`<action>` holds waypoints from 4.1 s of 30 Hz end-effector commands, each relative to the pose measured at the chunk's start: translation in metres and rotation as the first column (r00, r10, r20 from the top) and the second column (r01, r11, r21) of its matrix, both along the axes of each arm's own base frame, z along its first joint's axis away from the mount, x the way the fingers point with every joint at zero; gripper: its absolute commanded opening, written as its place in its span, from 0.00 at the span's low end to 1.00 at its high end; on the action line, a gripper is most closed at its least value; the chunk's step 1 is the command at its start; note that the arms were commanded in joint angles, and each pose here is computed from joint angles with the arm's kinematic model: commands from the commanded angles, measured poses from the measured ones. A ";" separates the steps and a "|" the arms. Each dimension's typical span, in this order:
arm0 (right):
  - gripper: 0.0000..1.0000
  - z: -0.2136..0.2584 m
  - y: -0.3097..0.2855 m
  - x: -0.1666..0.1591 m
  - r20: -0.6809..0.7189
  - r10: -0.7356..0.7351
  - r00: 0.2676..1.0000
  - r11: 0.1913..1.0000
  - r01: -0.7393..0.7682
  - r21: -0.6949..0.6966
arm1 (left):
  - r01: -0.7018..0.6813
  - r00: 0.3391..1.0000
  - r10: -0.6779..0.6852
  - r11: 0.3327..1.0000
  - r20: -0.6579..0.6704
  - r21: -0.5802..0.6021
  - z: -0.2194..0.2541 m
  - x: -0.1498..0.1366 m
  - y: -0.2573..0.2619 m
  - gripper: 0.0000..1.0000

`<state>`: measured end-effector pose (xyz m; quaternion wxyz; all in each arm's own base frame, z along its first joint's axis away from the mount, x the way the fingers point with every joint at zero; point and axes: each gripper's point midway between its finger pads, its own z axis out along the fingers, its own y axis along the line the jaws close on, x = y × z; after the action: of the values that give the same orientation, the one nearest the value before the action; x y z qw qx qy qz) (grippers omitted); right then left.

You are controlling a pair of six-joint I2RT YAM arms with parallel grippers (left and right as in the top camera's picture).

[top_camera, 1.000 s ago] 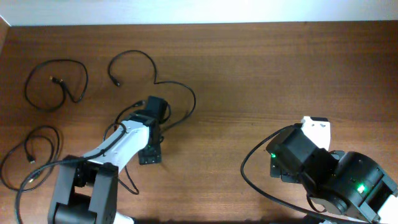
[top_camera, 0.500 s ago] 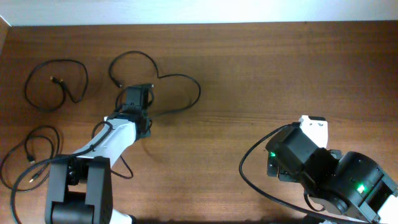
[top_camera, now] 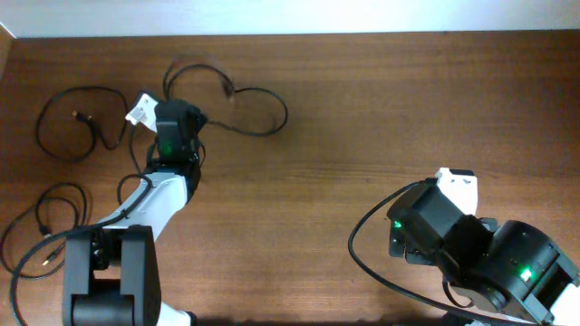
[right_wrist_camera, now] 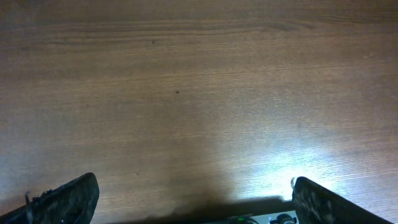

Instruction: Untangle cables

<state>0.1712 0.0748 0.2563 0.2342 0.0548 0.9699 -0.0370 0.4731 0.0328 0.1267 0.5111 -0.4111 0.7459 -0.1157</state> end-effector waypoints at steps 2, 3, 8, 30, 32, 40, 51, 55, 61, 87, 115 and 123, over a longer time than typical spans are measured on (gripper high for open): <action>0.99 -0.002 0.000 0.000 -0.008 0.004 1.000 1.000 -0.004 -0.007 | 0.123 0.992 -0.123 0.990 -0.005 0.072 0.012 0.002 -0.011 0.99; 0.98 -0.002 0.000 0.000 -0.008 0.004 1.000 1.000 -0.004 -0.007 | 0.171 0.985 -0.172 0.982 0.013 0.078 0.026 0.000 -0.018 0.99; 0.98 -0.002 -0.001 0.001 -0.002 0.002 1.000 1.000 -0.002 -0.012 | 0.251 0.968 -0.252 0.966 0.017 0.058 0.078 -0.041 -0.031 0.99; 0.98 0.012 0.045 0.025 0.089 -0.015 0.996 0.974 -0.006 0.226 | 0.328 0.944 -0.327 0.922 -0.043 0.207 0.154 -0.239 -0.027 0.99; 0.99 0.012 0.045 0.025 0.089 -0.015 0.996 0.974 -0.006 0.226 | 0.339 0.940 -0.326 0.921 -0.095 0.190 0.142 -0.245 -0.027 0.99; 0.99 0.012 0.045 0.025 0.089 -0.015 0.996 0.974 -0.006 0.226 | 0.372 0.892 -0.321 0.922 -0.318 0.112 0.094 -0.279 -0.026 0.99; 0.99 0.012 0.045 0.025 0.089 -0.015 0.996 0.974 -0.006 0.226 | 0.353 0.928 -0.323 0.922 -0.187 0.160 0.114 -0.308 -0.025 0.99; 0.99 0.012 0.045 0.025 0.089 -0.015 0.996 0.974 -0.006 0.226 | 0.323 0.945 -0.303 0.926 -0.126 0.193 0.117 -0.320 -0.021 0.99; 0.98 0.012 0.045 0.025 0.088 -0.014 0.996 0.974 -0.006 0.226 | 0.319 0.946 -0.301 0.927 -0.120 0.196 0.075 -0.329 -0.020 0.99; 0.98 0.012 0.045 0.025 0.088 -0.014 0.996 0.974 -0.006 0.226 | 0.204 0.947 -0.271 0.922 0.174 0.329 0.027 -0.239 -0.014 0.99; 0.99 0.012 0.045 0.025 0.088 -0.014 0.996 0.974 -0.006 0.226 | 0.390 0.786 -0.608 0.626 0.109 0.675 0.032 -0.229 -0.062 0.99; 0.98 0.012 0.045 0.025 0.088 -0.014 0.996 0.974 -0.006 0.226 | 0.377 0.799 -0.591 0.634 0.109 0.675 0.032 -0.228 -0.056 0.99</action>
<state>0.1964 0.1198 0.2681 0.2701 0.0804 0.9566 0.0738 0.2448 -0.0247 0.1598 0.6780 0.0179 0.7316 -0.0684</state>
